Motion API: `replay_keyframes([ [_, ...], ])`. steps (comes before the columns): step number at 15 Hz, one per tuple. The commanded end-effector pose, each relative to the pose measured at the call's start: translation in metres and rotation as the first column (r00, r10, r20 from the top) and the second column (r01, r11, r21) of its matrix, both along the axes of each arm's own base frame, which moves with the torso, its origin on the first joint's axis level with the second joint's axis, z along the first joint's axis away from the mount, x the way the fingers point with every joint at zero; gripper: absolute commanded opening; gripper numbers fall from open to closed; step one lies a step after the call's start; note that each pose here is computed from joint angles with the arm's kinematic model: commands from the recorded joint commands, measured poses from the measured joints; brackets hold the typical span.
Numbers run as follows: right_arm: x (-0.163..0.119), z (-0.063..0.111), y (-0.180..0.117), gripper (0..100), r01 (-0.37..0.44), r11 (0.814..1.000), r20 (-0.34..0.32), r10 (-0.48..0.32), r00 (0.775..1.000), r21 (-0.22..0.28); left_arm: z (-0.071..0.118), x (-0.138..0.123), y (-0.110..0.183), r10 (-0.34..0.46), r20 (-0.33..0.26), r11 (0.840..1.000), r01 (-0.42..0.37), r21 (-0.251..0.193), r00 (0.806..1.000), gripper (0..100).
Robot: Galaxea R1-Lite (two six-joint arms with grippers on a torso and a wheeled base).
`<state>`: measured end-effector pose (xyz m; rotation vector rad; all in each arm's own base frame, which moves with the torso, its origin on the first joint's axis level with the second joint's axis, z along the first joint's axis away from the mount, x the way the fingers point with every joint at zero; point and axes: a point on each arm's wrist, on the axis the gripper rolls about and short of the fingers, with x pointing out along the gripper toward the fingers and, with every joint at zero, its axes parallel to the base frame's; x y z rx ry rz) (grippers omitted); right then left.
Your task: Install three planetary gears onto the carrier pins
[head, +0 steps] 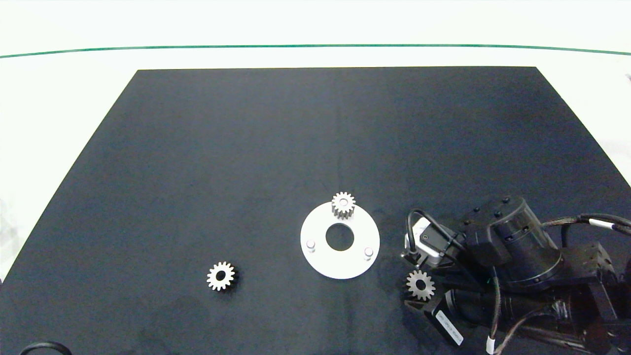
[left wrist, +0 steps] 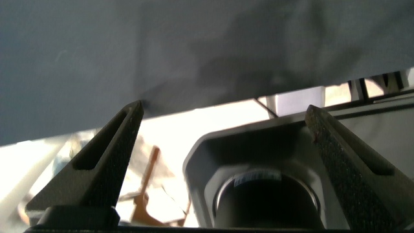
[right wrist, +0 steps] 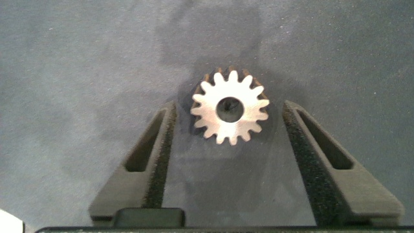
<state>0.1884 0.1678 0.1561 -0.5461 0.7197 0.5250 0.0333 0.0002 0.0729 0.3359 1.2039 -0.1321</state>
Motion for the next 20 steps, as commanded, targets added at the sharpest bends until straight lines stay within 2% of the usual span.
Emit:
replay_keyframes([
  [1, 0.0002, -0.0007, -0.0002, 58, 0.001, 1.000, -0.002, -0.001, 1.000, -0.003, 0.2170, 0.0406, -0.0025, 0.005, 0.642, 0.999, 0.020, -0.031, 0.767, 100],
  [4, 0.0002, -0.0007, -0.0002, 52, 0.001, 1.000, -0.002, -0.001, 1.000, -0.003, 0.2183, 0.0382, -0.0023, 0.005, 0.650, 0.999, 0.020, -0.032, 0.760, 100],
  [20, -0.0001, -0.0013, 0.0000, 19, 0.000, 1.000, 0.002, 0.000, 1.000, -0.003, 0.2193, 0.0354, -0.0022, 0.006, 0.658, 0.999, 0.021, -0.032, 0.753, 100],
])
